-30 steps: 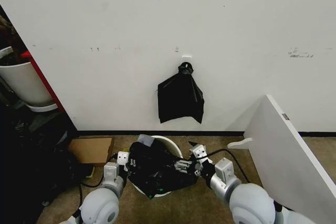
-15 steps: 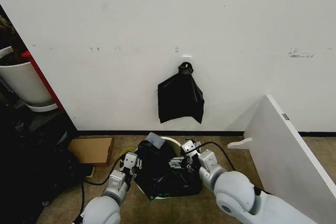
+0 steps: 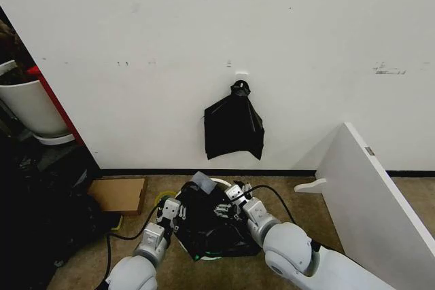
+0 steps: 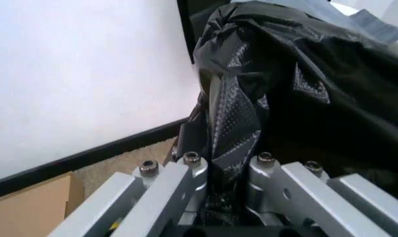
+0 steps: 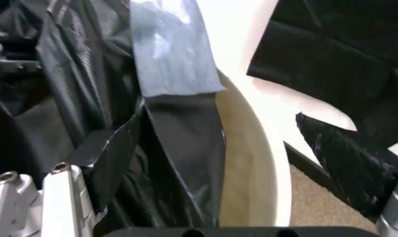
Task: Place the garbage bag over the trash bin.
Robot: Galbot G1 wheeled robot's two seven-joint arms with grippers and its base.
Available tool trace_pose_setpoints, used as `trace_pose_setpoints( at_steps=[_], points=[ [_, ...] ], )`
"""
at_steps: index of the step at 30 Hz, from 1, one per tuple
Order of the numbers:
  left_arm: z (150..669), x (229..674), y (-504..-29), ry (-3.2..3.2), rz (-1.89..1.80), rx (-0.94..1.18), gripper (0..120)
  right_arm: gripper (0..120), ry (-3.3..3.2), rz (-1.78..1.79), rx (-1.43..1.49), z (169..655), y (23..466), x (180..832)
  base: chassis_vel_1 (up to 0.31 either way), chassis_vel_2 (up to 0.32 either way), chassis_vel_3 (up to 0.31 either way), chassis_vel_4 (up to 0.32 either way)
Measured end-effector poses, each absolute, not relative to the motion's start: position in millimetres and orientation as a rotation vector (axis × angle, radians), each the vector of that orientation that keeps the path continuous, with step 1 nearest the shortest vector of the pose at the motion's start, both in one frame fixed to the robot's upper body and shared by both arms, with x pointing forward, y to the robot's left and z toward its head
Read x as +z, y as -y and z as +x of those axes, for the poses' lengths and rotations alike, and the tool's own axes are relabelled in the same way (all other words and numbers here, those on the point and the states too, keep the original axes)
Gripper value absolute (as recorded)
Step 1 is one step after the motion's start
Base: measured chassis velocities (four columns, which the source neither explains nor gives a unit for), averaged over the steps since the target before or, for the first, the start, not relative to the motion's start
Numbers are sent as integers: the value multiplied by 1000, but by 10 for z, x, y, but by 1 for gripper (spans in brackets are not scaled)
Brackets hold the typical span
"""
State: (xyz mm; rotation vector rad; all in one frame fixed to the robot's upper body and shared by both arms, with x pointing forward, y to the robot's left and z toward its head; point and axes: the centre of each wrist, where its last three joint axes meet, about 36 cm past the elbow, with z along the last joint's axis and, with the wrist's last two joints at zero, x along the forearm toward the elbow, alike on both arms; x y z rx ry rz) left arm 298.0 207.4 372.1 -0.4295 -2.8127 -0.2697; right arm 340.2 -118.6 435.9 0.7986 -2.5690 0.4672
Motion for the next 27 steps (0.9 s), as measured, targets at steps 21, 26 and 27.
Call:
trace_pose_setpoints(
  at_steps=[21,26,27],
  points=[
    [2922,3724,-2072,2820,-439,-275,4,20,2580,756,436,3400,1101,4286,0,0,0,0],
    [2910,3717,-2088,2825,-443,-289,4,0,2597,734,368,3405,1104,4325,0,0,0,0],
    [2910,3717,-2088,2827,-444,-291,4,0,2601,731,355,3407,1109,4328,0,0,0,0]
  ],
)
